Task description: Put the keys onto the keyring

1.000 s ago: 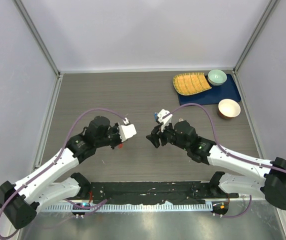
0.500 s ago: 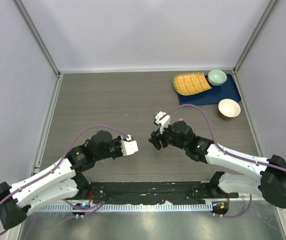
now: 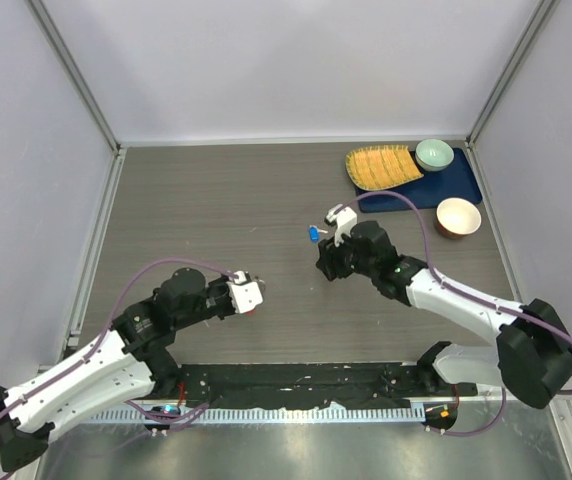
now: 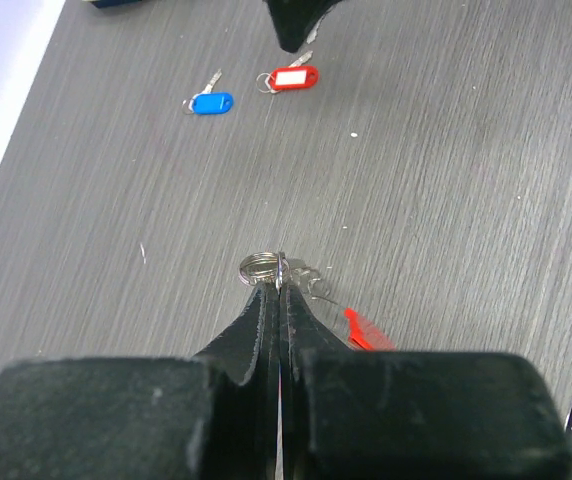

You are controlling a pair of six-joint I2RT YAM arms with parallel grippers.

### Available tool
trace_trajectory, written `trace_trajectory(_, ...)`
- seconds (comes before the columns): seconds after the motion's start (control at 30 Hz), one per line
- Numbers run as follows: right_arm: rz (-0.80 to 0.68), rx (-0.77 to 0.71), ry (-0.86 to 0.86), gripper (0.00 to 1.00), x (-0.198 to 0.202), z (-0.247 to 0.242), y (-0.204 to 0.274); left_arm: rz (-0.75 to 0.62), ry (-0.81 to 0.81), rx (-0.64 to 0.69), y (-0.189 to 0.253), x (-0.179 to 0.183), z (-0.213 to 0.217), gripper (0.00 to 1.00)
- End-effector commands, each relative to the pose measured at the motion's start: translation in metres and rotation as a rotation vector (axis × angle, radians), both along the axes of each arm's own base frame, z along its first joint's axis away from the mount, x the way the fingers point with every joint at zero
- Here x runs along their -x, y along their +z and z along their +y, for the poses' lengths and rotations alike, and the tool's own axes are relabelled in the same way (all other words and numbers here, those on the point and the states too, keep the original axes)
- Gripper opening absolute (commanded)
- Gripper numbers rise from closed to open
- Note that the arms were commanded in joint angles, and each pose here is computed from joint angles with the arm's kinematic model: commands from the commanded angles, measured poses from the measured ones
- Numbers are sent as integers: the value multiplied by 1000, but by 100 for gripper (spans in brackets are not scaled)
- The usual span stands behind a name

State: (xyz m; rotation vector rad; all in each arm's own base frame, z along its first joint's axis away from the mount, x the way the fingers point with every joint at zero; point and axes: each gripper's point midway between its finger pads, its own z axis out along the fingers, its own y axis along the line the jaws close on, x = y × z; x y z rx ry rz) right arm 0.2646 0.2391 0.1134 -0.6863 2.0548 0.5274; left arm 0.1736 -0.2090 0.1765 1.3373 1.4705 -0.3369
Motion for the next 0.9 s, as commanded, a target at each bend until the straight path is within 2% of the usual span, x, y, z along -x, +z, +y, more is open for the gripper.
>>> trace_trajectory(0.0, 37, 30, -176, 53, -33, -21, 10, -40, 6, 36, 12, -4, -4, 0)
trace_trajectory(0.1, 75, 76, -188, 49, -46, -27, -1, -43, -4, 46, 14, -4, -6, 0)
trace_trajectory(0.3, 187, 35, -110, 43, -65, -28, -18, -63, 20, 53, 15, -7, -2, 0)
trace_trajectory(0.47, 214, 16, -54, 36, -80, -29, -24, -86, 17, 59, 15, -7, -1, 0)
trace_trajectory(0.73, 263, 38, 86, 34, -99, -16, -29, -100, 13, 70, 18, -7, -1, 0)
trace_trajectory(0.87, 358, 86, 147, 34, -93, -19, -48, -102, 16, 72, 18, -7, 0, 0)
